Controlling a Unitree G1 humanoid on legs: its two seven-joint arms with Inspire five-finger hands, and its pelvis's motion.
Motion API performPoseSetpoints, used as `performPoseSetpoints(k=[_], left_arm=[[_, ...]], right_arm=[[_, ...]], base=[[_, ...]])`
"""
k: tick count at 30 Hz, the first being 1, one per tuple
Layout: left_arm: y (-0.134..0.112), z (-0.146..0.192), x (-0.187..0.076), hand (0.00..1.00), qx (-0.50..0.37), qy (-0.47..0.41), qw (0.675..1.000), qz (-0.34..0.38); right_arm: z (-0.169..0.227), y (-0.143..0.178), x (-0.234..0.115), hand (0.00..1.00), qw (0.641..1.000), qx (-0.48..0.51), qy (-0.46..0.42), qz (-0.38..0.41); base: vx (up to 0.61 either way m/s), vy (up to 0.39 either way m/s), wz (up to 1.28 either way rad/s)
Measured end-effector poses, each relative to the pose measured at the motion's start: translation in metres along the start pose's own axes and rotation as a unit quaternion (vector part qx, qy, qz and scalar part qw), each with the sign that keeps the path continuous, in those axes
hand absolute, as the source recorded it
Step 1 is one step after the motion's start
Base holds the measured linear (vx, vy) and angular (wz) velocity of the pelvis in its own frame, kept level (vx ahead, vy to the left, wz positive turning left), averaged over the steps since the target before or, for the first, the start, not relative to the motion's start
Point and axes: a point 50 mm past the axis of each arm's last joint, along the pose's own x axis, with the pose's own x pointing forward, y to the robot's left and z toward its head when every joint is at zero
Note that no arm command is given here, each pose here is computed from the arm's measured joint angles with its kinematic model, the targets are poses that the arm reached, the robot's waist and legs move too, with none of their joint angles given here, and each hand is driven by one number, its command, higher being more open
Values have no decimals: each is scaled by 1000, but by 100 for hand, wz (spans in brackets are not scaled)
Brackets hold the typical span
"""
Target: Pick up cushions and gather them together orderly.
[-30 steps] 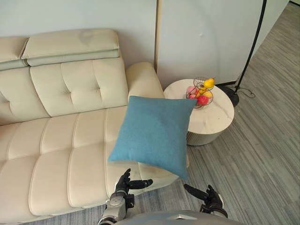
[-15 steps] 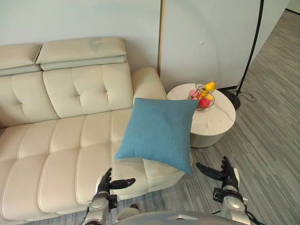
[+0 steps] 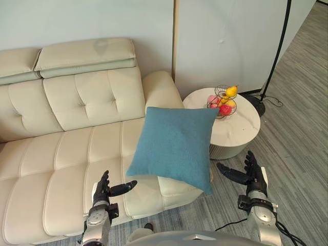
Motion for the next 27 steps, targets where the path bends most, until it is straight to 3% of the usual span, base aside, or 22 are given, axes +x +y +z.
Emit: performPoseSetpoints(k=[8, 20, 21, 22, 23, 27], left_arm=[[-12, 13, 4, 100, -6, -21, 1000, -4], [-93, 58, 5, 100, -32, -83, 989, -118], [-100, 66, 5, 100, -40, -94, 987, -126], [-104, 73, 5, 100, -45, -102, 985, -129], [-114, 88, 6, 0, -54, -120, 982, -138], [-125, 116, 5, 0, -70, -154, 975, -143]], right_arm=[[5, 22, 0, 100, 999, -13, -11, 50], [16, 87, 13, 100, 992, 23, -9, 127], [21, 91, 15, 0, 991, 26, -16, 131], [25, 93, 17, 0, 991, 30, -21, 132], [36, 101, 21, 0, 990, 35, -37, 135], [55, 107, 28, 0, 988, 53, -62, 129]], base=[[-25, 9, -2], [-57, 44, 0], [-101, 39, 6], [-88, 20, 4], [-92, 14, 2], [-74, 3, 3]])
